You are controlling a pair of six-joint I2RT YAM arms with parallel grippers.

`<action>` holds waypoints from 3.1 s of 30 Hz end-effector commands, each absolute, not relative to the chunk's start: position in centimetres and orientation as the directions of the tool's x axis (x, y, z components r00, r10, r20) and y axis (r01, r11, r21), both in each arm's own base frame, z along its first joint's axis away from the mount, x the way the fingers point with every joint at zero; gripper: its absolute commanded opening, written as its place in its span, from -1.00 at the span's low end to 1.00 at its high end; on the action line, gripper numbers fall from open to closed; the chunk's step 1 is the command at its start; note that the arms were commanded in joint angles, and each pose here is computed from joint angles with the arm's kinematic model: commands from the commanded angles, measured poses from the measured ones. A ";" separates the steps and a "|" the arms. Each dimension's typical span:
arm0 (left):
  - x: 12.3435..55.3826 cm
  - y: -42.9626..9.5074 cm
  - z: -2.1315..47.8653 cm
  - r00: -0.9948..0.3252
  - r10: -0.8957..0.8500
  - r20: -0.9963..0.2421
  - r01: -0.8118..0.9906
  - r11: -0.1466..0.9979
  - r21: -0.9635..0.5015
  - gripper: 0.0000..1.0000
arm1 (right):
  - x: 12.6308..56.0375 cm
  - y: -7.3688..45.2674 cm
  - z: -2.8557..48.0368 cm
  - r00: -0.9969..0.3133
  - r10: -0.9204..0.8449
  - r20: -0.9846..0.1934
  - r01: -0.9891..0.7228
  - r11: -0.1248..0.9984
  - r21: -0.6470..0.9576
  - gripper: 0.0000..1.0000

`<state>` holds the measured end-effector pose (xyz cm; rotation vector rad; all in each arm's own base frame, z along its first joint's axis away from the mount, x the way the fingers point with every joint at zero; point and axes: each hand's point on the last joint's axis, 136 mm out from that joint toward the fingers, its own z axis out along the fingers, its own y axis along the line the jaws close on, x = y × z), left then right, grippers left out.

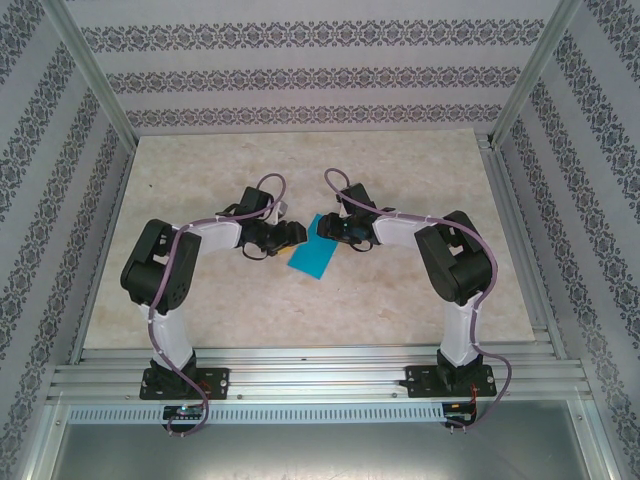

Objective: Fold a paper plane with a square sheet of paper (fold left side to right side)
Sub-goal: Third fold the triangle at the center of the table.

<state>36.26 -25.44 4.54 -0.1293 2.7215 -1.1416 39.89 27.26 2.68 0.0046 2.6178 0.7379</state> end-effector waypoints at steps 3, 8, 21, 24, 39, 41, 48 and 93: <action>36.3 -26.9 4.5 -0.985 -0.111 -0.134 0.020 0.692 -0.721 0.20 | 39.5 27.3 2.1 -0.919 0.099 -0.382 -0.122 0.849 0.515 -0.05; 36.5 -26.9 3.9 -0.985 -0.111 -0.129 0.012 0.709 -0.705 0.21 | 39.5 27.4 2.2 -0.919 0.097 -0.382 -0.126 0.846 0.518 -0.05; 36.8 -27.5 3.7 -0.988 -0.087 -0.127 0.029 0.704 -0.709 0.08 | 39.5 27.8 2.3 -0.921 0.097 -0.377 -0.133 0.831 0.540 -0.06; 37.1 -27.8 3.6 -0.988 -0.089 -0.129 0.030 0.701 -0.712 0.00 | 39.4 27.8 2.3 -0.923 0.095 -0.374 -0.134 0.831 0.541 -0.06; 38.0 -28.0 3.9 -0.985 -0.095 -0.145 0.037 0.704 -0.710 -0.56 | 39.6 28.0 2.8 -0.917 0.089 -0.388 -0.152 0.824 0.547 -0.07; 37.8 -28.0 4.1 -0.984 -0.097 -0.151 0.040 0.704 -0.709 -0.71 | 39.7 27.8 3.5 -0.910 0.090 -0.405 -0.161 0.824 0.544 -0.07; 36.7 -27.1 4.9 -0.978 -0.136 -0.156 0.013 0.712 -0.702 -0.95 | 38.7 26.6 8.1 -0.851 0.049 -0.523 -0.271 0.812 0.517 0.01; 34.2 -24.7 9.6 -0.959 -0.213 -0.188 -0.043 0.763 -0.645 -0.13 | 24.7 33.6 6.5 -0.439 -0.571 -0.694 -0.760 0.648 -0.053 -1.00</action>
